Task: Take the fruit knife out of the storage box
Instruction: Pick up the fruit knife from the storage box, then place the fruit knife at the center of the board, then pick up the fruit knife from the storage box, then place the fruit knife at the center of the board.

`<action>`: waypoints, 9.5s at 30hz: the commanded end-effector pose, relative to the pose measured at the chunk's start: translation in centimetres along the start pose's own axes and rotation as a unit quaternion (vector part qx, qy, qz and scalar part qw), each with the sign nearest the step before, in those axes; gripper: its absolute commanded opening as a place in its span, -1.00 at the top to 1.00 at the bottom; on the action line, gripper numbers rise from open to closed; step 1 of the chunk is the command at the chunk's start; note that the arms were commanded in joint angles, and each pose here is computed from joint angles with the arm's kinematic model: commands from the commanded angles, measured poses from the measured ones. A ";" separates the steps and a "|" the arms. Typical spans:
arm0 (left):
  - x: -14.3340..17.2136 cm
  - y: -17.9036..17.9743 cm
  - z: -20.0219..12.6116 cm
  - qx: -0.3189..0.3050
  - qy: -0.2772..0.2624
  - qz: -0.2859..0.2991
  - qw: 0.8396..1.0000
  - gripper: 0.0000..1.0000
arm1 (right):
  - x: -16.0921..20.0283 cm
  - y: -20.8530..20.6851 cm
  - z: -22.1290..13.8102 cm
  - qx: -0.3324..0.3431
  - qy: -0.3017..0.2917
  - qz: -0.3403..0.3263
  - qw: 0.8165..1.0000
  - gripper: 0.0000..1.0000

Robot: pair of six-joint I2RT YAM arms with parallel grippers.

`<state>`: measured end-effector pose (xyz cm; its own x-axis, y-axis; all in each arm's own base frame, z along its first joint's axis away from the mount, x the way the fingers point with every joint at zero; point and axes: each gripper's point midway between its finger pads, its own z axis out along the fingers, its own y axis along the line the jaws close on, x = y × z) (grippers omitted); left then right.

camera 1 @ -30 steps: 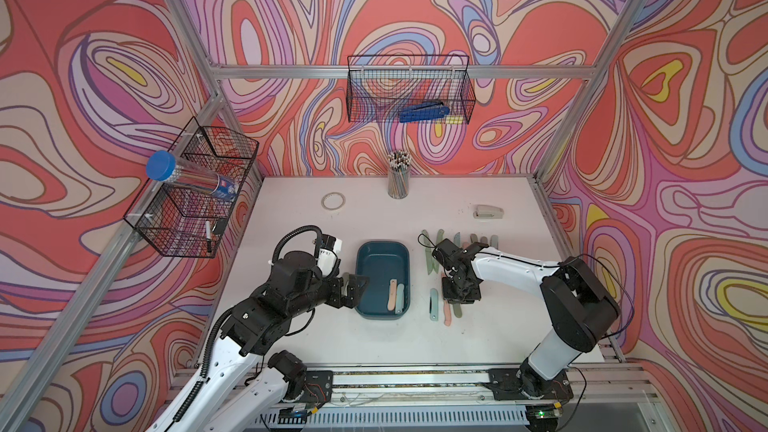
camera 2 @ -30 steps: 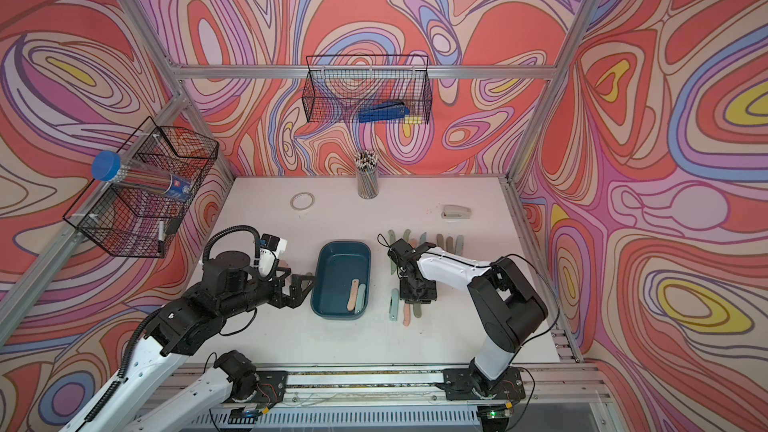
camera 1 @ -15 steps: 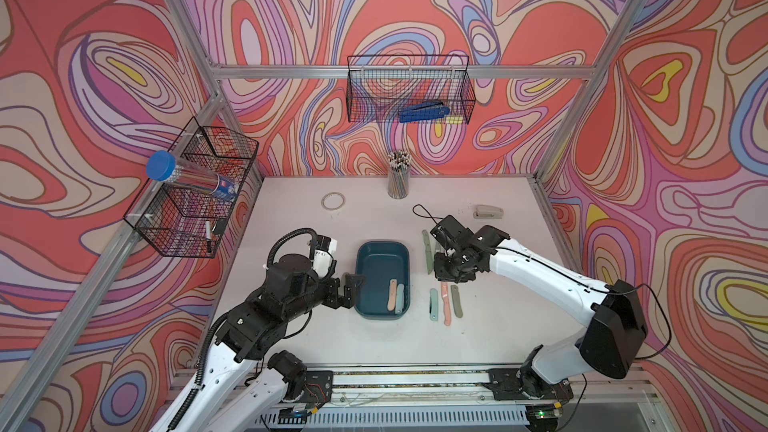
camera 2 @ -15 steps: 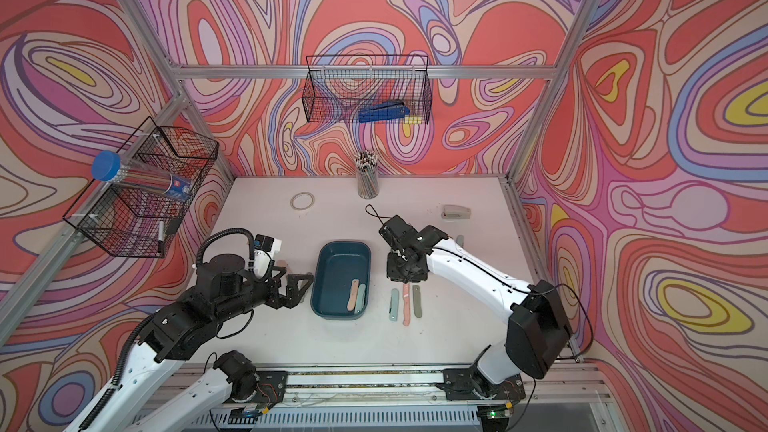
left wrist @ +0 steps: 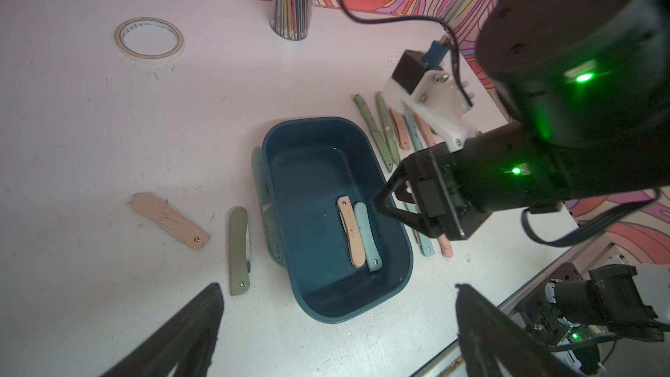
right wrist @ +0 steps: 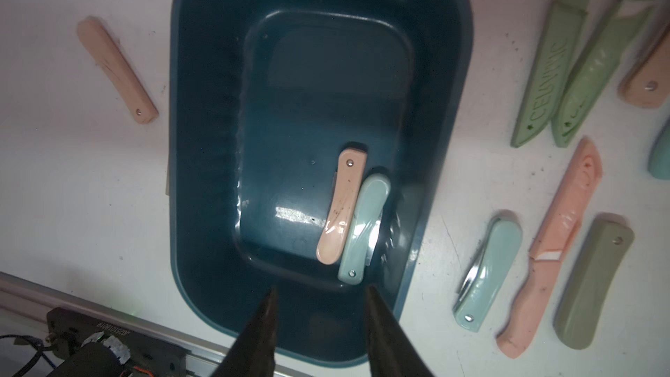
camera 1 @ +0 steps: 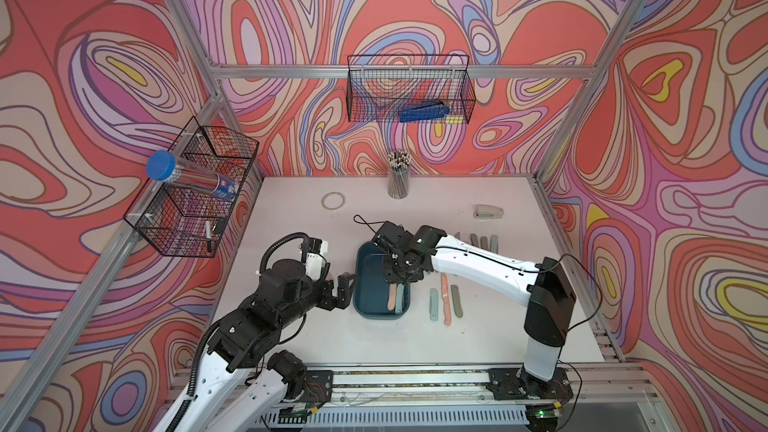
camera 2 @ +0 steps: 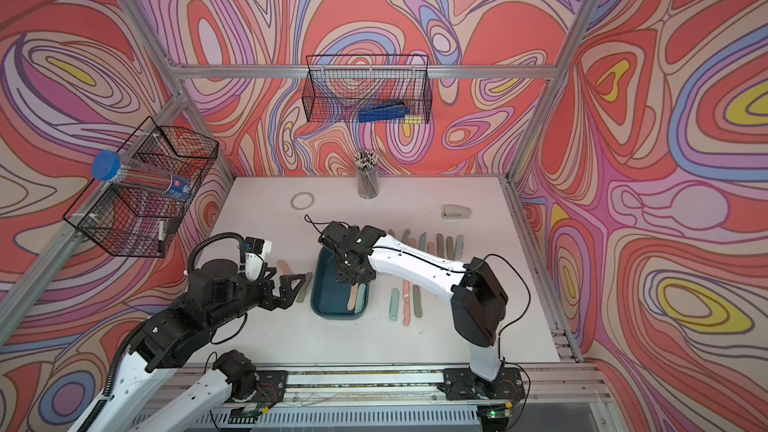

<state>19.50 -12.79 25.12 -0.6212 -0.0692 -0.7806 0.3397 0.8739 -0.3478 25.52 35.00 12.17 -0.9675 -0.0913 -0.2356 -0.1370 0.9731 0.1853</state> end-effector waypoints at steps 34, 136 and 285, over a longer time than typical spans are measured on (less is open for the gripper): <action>-0.2 -0.3 -0.5 0.005 -0.004 -0.001 1.000 -0.99 | 2.6 -0.7 11.9 0.084 0.099 0.010 0.991 0.15; 1.2 -3.4 1.6 0.092 0.054 0.002 0.994 -0.99 | 6.7 -23.1 0.8 0.144 0.076 0.096 0.982 0.53; 1.5 -3.2 1.8 0.085 0.064 -0.004 0.994 -0.99 | 2.4 -20.4 -5.5 0.126 -0.004 0.096 0.987 0.45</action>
<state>19.17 -15.46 23.44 -0.7119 -0.0123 -0.7022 0.3940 0.8207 -0.4138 26.95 16.04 14.62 -0.9451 0.1247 -0.3022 0.1186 0.9922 0.0385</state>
